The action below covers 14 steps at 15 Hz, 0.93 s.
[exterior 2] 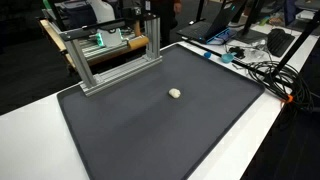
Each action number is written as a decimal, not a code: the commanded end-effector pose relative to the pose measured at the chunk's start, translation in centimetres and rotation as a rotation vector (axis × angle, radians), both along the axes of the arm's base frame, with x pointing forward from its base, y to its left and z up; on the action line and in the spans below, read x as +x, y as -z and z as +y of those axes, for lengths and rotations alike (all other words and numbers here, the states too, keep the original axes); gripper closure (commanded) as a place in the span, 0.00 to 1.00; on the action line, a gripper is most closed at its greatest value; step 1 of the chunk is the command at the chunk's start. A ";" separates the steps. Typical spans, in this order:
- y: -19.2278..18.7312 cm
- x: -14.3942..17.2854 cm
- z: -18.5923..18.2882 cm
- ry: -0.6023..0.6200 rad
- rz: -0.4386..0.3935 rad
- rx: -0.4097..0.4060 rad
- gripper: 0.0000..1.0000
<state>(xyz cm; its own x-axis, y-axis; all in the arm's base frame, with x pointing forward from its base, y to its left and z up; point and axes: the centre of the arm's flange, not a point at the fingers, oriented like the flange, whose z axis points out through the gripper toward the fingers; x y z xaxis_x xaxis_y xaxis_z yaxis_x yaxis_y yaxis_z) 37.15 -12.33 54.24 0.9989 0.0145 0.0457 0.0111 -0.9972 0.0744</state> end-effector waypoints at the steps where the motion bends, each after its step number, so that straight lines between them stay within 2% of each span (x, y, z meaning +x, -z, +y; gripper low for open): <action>1: 0.0 0.0 0.0 0.000 0.000 0.000 0.00; 2: 0.0 0.0 0.0 0.000 0.000 0.000 0.00; 5: -1.6 -2.4 2.2 0.123 0.029 -0.012 0.00; 9: -3.9 -6.0 7.5 0.245 0.074 0.042 0.00; 11: -3.6 -6.4 10.7 0.271 0.025 0.069 0.00; 12: -3.1 -5.8 12.3 0.244 -0.007 0.096 0.00; 14: -1.9 -5.0 14.5 0.236 -0.050 0.099 0.00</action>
<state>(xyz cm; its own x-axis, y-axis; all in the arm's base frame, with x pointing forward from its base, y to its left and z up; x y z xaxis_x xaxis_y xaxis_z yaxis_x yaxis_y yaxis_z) 31.78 -1.01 58.24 0.9749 -0.2215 0.0231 -0.2216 -0.9751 0.0040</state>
